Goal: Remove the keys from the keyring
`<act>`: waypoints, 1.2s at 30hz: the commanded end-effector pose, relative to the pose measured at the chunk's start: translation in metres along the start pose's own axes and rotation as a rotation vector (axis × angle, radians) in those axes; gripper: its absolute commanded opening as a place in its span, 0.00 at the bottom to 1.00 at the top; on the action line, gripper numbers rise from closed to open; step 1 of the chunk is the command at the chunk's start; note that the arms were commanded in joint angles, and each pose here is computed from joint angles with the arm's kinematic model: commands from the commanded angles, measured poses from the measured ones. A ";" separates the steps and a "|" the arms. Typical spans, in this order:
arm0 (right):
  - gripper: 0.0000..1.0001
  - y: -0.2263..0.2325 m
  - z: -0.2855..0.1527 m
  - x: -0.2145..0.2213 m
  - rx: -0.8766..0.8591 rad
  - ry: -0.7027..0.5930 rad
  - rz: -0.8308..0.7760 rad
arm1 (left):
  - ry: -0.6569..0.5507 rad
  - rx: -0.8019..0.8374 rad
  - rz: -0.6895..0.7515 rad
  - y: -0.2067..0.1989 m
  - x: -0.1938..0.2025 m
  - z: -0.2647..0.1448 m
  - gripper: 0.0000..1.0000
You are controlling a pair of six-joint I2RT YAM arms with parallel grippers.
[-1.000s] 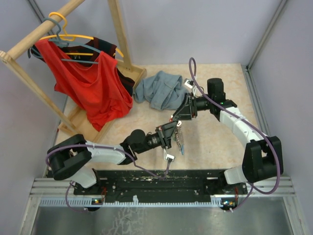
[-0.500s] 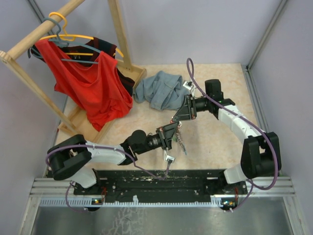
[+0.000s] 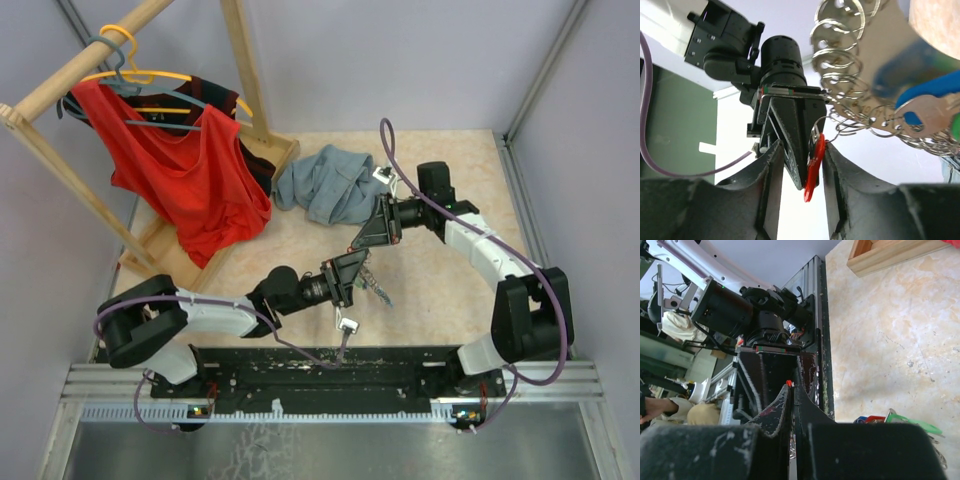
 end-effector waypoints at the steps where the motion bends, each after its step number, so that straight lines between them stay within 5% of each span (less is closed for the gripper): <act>1: 0.00 0.019 0.000 -0.014 -0.056 0.000 -0.082 | 0.015 -0.091 -0.067 0.013 0.004 0.004 0.46; 12: 0.00 0.026 -0.009 -0.019 -0.054 -0.053 -0.123 | -0.001 -0.145 -0.275 0.014 -0.011 -0.004 0.73; 36: 0.00 0.044 -0.017 -0.013 -0.120 -0.102 -0.197 | 0.235 -0.312 -0.583 0.013 0.002 -0.048 0.74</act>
Point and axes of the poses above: each gripper's point midway between its finger pads, its own z axis out along the fingers, its own y axis along the line the jaws close on, x = y × z, the point moved 6 cm from there along -z, back along the fingers, and after that the axes turned 8 degrees about z, right-handed, at the moved point
